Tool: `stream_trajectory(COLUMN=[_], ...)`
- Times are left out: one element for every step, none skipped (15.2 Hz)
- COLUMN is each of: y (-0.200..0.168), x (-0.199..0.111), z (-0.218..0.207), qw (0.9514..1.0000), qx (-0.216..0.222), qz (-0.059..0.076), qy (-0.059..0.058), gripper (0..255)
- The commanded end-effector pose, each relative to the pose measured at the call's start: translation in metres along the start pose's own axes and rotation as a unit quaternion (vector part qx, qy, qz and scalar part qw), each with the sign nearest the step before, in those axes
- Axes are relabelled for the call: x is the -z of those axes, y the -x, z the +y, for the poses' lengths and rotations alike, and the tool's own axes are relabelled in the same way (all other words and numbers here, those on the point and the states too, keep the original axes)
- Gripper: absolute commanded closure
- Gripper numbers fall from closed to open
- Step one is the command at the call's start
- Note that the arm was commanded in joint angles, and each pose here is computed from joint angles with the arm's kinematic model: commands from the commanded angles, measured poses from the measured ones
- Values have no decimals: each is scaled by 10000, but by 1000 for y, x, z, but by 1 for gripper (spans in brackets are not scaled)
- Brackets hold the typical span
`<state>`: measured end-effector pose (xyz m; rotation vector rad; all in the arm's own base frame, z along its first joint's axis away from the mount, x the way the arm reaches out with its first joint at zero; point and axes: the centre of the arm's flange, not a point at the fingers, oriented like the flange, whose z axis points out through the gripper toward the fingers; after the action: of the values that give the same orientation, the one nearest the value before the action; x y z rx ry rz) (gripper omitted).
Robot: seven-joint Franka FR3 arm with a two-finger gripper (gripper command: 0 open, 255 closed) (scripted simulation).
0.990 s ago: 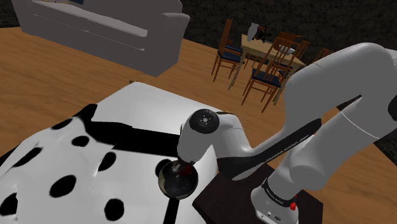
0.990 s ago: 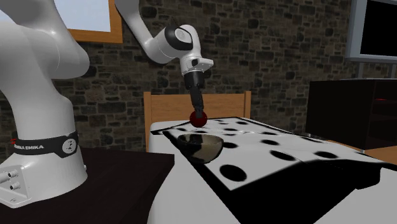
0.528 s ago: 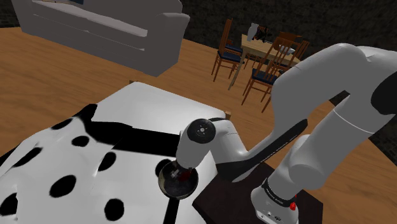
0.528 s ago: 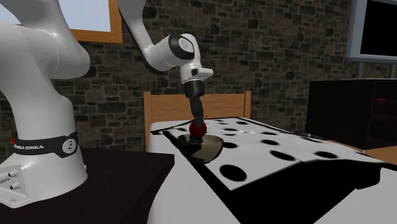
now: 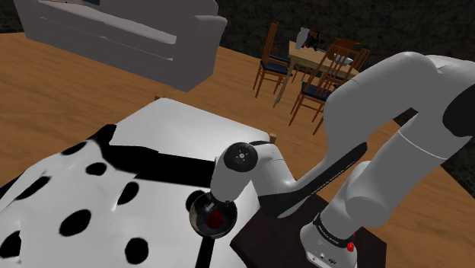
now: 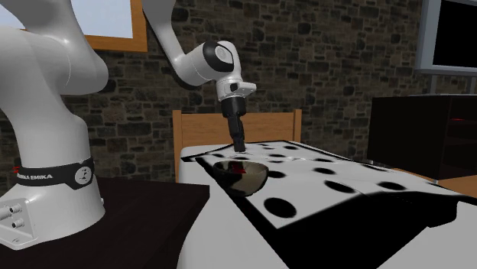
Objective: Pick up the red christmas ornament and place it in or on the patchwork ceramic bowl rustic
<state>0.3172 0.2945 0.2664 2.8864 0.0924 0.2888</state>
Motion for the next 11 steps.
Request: stream_trajectory(y=[0, 0, 0, 0, 0, 0, 0, 0, 0, 0, 0], x=[0, 0, 0, 0, 13, 26, 40, 50, 50, 50, 50], z=[0, 0, 0, 0, 0, 0, 0, 0, 0, 0, 0], qw=[10000, 10000, 10000, 10000, 10000, 10000, 10000, 10000, 10000, 10000, 10000], qx=[0, 0, 0, 0, 0, 0, 0, 0, 0, 0, 0], qz=[0, 0, 0, 0, 0, 0, 0, 0, 0, 0, 0], qy=[0, 0, 0, 0, 0, 0, 0, 0, 0, 0, 0], gripper=[0, 0, 0, 0, 0, 0, 0, 0, 0, 0, 0])
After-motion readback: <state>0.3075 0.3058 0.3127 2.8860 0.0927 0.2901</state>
